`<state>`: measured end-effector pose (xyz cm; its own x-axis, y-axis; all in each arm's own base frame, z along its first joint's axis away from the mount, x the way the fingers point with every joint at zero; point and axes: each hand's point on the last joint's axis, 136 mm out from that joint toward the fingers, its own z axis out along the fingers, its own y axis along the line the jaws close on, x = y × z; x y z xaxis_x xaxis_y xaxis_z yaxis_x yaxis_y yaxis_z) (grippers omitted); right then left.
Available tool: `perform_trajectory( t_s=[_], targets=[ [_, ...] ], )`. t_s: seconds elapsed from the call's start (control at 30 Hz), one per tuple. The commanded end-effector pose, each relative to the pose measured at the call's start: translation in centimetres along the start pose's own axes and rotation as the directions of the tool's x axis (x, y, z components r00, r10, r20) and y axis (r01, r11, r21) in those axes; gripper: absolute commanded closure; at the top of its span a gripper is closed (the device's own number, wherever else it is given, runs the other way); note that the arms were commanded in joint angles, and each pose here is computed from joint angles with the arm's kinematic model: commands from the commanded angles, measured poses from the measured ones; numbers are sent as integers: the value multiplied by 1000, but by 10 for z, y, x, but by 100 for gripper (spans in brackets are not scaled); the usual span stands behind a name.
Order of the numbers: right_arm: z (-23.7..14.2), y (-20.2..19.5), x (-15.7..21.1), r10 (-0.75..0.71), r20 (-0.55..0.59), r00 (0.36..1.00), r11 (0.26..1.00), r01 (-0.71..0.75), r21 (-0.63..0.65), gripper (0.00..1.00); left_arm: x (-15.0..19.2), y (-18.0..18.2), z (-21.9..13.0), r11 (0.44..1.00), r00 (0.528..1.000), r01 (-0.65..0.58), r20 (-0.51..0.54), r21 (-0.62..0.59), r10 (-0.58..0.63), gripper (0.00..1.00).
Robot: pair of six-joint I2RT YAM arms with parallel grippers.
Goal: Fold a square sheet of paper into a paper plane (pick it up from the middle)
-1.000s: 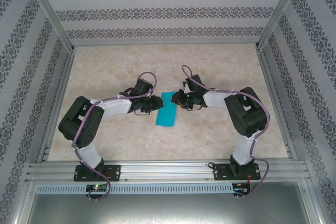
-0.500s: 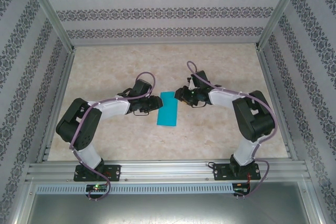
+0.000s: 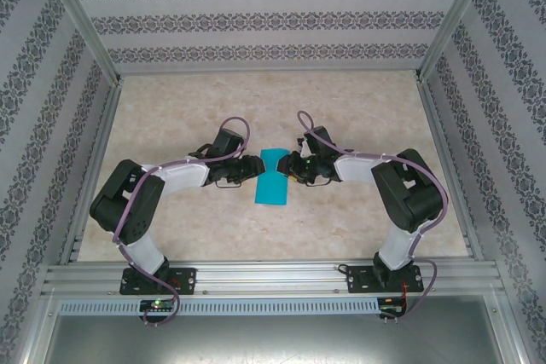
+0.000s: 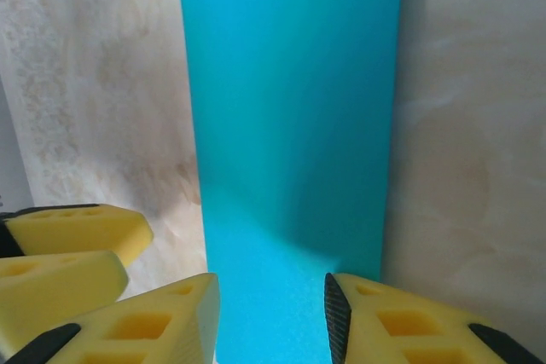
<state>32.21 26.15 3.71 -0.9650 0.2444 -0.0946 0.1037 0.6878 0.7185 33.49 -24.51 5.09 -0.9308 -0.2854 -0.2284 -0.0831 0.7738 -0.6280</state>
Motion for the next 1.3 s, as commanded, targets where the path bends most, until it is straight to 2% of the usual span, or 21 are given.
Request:
perform_trajectory(
  t_s=[0.0,0.87,1.27],
  targets=[
    [4,-9,7,12,-16,1000,1000,-11,7,61,-2,2,4,1000,1000,20,-2,13,-20,52],
    [5,-25,15,29,-19,999,999,-28,37,62,3,-4,19,997,997,41,-63,62,-37,50],
    [7,-28,16,35,-23,999,999,-34,41,62,5,-13,24,992,996,48,-84,113,-39,59]
  ],
)
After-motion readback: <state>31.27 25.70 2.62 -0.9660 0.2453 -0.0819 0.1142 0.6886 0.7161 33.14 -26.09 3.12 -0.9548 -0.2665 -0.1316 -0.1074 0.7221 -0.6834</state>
